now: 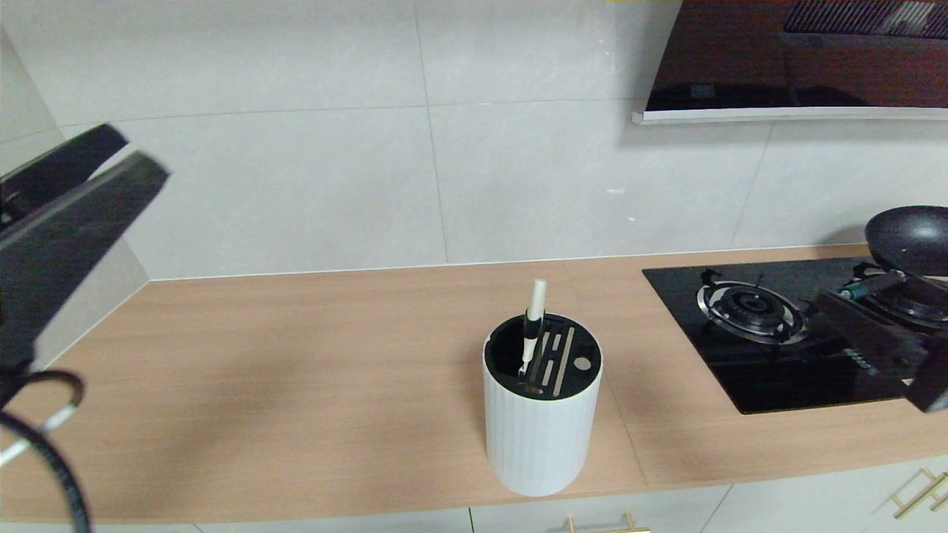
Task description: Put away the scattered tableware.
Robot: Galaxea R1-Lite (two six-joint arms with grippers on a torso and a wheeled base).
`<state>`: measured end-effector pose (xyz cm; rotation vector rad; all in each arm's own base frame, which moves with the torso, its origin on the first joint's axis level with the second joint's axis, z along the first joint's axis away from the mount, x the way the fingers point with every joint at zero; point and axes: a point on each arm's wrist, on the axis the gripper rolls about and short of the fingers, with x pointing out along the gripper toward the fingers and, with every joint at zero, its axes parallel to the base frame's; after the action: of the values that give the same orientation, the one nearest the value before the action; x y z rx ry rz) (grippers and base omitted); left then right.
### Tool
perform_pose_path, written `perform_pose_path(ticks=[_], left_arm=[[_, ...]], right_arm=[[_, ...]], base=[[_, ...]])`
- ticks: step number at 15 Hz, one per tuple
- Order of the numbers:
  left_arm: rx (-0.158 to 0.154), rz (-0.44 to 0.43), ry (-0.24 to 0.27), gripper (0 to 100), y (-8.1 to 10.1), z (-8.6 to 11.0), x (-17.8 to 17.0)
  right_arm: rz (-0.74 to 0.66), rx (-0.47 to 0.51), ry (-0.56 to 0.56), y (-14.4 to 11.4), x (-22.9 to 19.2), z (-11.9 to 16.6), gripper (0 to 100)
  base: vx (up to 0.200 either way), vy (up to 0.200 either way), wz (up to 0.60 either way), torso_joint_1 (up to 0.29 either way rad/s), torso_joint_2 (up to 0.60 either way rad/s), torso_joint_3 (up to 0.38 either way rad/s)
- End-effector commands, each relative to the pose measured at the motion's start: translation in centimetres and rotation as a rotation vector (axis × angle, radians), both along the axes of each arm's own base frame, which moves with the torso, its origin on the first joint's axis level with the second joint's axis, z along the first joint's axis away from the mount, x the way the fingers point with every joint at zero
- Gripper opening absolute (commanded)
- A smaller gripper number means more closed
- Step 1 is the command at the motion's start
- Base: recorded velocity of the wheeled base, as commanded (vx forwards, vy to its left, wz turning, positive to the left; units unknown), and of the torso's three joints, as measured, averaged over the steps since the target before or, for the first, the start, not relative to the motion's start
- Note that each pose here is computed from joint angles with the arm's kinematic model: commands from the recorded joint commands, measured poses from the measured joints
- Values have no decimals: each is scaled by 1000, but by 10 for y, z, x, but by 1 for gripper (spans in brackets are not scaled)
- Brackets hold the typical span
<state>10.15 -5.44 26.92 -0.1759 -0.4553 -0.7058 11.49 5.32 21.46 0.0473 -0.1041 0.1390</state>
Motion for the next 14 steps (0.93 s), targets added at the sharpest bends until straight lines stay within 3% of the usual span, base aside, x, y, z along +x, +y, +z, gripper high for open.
perform_pose_path(ticks=[1, 5, 8, 9, 10, 12, 13, 14], left_arm=[[-30, 76, 55, 100, 47, -32, -98], [-36, 169, 119, 100, 57, -66, -137], [-52, 227, 77, 100, 57, -77, -148], [-58, 295, 52, 100, 55, -88, -153], [-66, 341, 55, 100, 54, -94, -148], [-92, 433, 4, 100, 51, -107, -152], [-66, 476, 21, 100, 50, -123, -148], [-16, 525, 19, 100, 50, -134, -142]], right_arm=[[-215, 41, -127, -53, -84, -19, 100], [-333, 1, -177, -66, -156, -23, 100], [-385, -41, -150, -67, -171, -34, 100], [-490, -23, -178, -65, -173, -33, 100], [-518, -37, -196, -61, -180, -43, 100], [-529, -40, -154, -61, -172, -61, 100], [-551, -32, -154, -61, -168, -69, 100], [-551, -37, -134, -61, -163, -78, 100]], base=[[0, 0, 0, 0, 0, 0], [0, 0, 0, 0, 0, 0], [0, 0, 0, 0, 0, 0], [0, 0, 0, 0, 0, 0], [0, 0, 0, 0, 0, 0], [0, 0, 0, 0, 0, 0], [0, 0, 0, 0, 0, 0], [0, 0, 0, 0, 0, 0]])
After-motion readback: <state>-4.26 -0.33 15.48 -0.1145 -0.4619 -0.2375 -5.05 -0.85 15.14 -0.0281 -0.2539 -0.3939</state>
